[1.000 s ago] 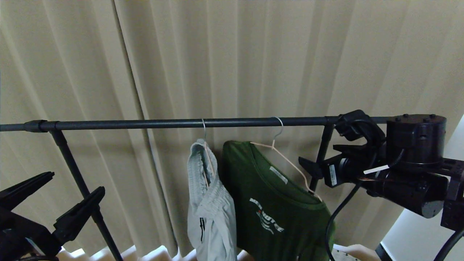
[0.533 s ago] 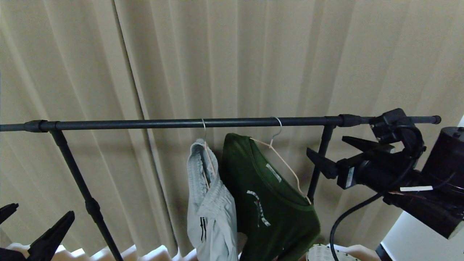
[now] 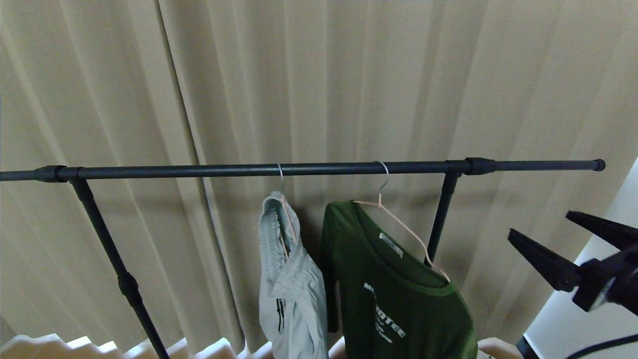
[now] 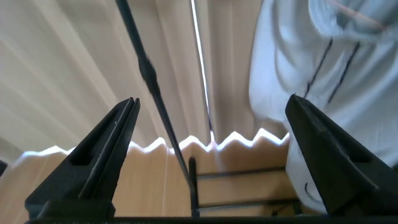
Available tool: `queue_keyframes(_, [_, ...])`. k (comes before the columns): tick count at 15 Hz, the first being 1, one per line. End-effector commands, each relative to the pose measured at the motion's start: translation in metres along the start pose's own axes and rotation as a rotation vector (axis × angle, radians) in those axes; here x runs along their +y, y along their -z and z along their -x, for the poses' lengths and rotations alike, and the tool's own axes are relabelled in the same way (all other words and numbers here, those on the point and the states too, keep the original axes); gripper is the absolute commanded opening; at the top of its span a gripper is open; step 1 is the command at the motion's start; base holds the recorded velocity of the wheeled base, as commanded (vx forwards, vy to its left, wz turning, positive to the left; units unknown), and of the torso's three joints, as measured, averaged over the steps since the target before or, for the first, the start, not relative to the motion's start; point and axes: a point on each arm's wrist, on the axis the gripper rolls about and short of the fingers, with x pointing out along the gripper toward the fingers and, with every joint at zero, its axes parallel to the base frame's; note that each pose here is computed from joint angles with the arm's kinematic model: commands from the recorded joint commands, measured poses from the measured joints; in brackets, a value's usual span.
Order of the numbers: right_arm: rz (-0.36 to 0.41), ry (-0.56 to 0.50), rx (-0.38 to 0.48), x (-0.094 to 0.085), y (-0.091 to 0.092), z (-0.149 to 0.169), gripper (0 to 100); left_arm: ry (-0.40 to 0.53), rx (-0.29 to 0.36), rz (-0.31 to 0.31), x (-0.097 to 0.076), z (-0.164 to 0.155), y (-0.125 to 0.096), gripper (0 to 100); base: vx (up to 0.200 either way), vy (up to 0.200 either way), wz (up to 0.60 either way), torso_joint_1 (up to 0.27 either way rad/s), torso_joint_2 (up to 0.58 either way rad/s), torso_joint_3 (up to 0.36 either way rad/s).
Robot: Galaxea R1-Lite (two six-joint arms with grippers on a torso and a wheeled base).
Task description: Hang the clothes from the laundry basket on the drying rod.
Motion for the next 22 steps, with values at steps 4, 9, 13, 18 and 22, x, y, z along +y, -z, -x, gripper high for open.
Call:
queue_keyframes(4, [-0.051,0.254,0.115,-0.025,0.038,0.098,100,-0.027,-0.157,0.016,-0.001,0.017,0.014,100,0.0,0.0,0.0,0.0,0.0,0.0])
queue_keyframes(9, [-0.118,0.307,0.133,-0.018,0.086,0.137,100,-0.023,-0.218,0.021,-0.003,0.022,0.017,100,0.0,0.0,0.0,0.0,0.0,0.0])
queue_keyframes(13, [-0.113,0.274,0.031,-0.016,0.103,0.152,100,-0.015,-0.219,0.11,-0.003,0.022,0.017,100,0.0,0.0,0.0,0.0,0.0,0.0])
queue_keyframes(18, [-0.15,0.272,-0.006,-0.016,0.121,0.139,100,-0.013,-0.217,0.156,-0.003,0.021,0.018,100,0.0,0.0,0.0,0.0,0.0,0.0])
queue_keyframes(22, [-0.143,0.267,-0.057,-0.016,0.122,0.136,100,-0.007,-0.207,0.206,-0.004,0.018,0.023,100,0.0,0.0,0.0,0.0,0.0,0.0])
